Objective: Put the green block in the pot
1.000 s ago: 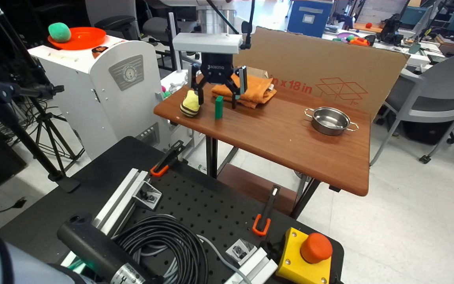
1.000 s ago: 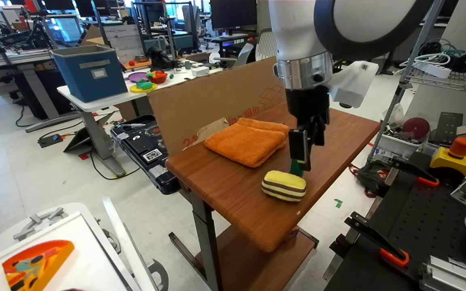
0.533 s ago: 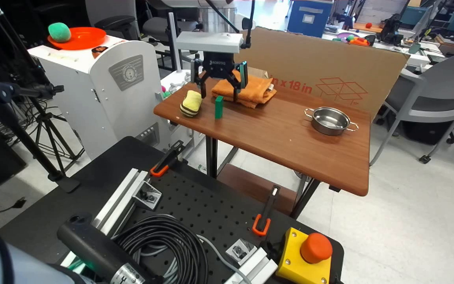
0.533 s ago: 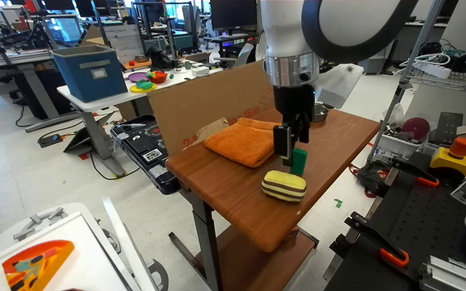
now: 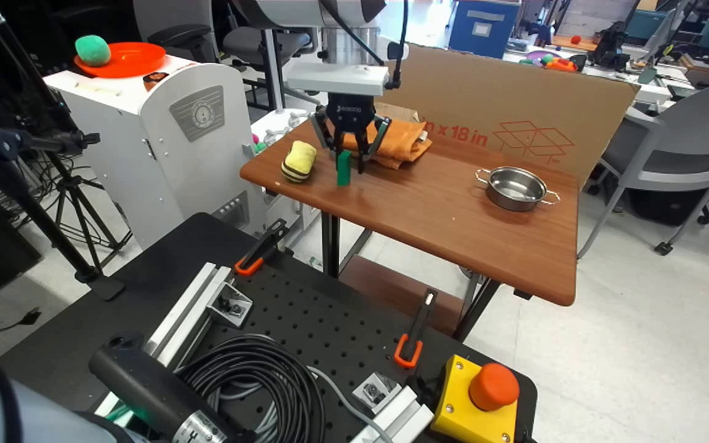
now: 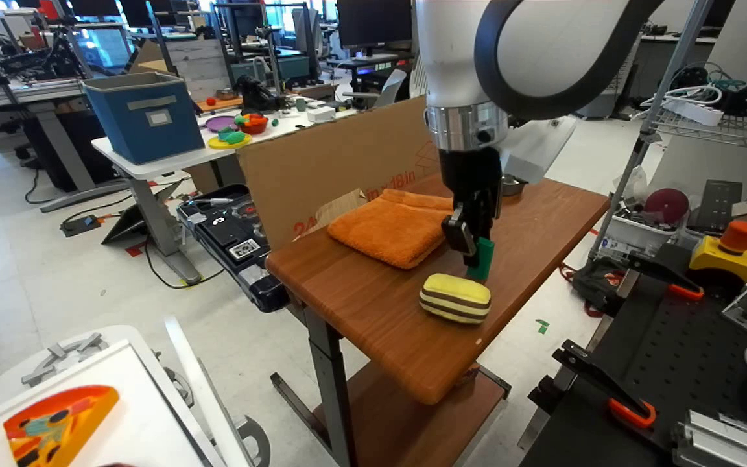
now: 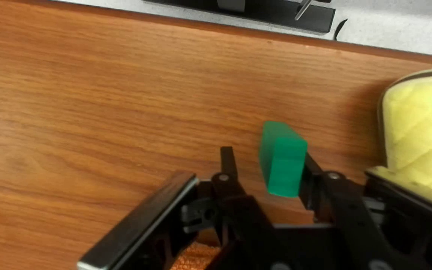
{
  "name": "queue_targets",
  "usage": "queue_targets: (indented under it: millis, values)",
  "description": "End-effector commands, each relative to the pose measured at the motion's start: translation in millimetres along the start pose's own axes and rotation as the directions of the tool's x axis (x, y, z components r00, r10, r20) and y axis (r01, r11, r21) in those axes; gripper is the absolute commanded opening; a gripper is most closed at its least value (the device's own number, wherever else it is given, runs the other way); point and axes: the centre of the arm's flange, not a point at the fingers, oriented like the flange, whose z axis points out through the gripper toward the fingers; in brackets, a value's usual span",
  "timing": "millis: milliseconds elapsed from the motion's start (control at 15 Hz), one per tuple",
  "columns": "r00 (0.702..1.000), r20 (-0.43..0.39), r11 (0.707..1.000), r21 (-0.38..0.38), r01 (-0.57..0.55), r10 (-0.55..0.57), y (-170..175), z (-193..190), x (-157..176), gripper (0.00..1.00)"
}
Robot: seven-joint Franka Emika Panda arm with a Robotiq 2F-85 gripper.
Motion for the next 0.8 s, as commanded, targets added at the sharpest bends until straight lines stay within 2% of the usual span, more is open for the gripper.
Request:
queue_targets:
  millis: [0,67,133,267,400,600,733]
  values:
    - [0.999,0.036,1.0,0.0,0.002,-0.002,-0.6,5.1,6.3,0.12]
    - [0.998,0.055,1.0,0.01,0.001,-0.002,-0.7,3.6,6.2,0.03]
    - [0.997,0.073,1.0,0.017,-0.01,0.009,0.0,1.6,5.9,0.0]
    - [0.995,0.094,0.999,0.03,-0.028,0.025,6.5,-13.6,6.5,0.05]
    - [0.995,0.077,0.997,0.049,-0.06,0.057,21.9,-40.2,12.9,0.05]
    - [0.997,0.016,0.995,0.061,-0.082,0.082,68.3,-89.0,29.1,0.05]
    - [0.993,-0.018,0.992,0.044,-0.114,0.115,109.0,-113.2,39.7,0.05]
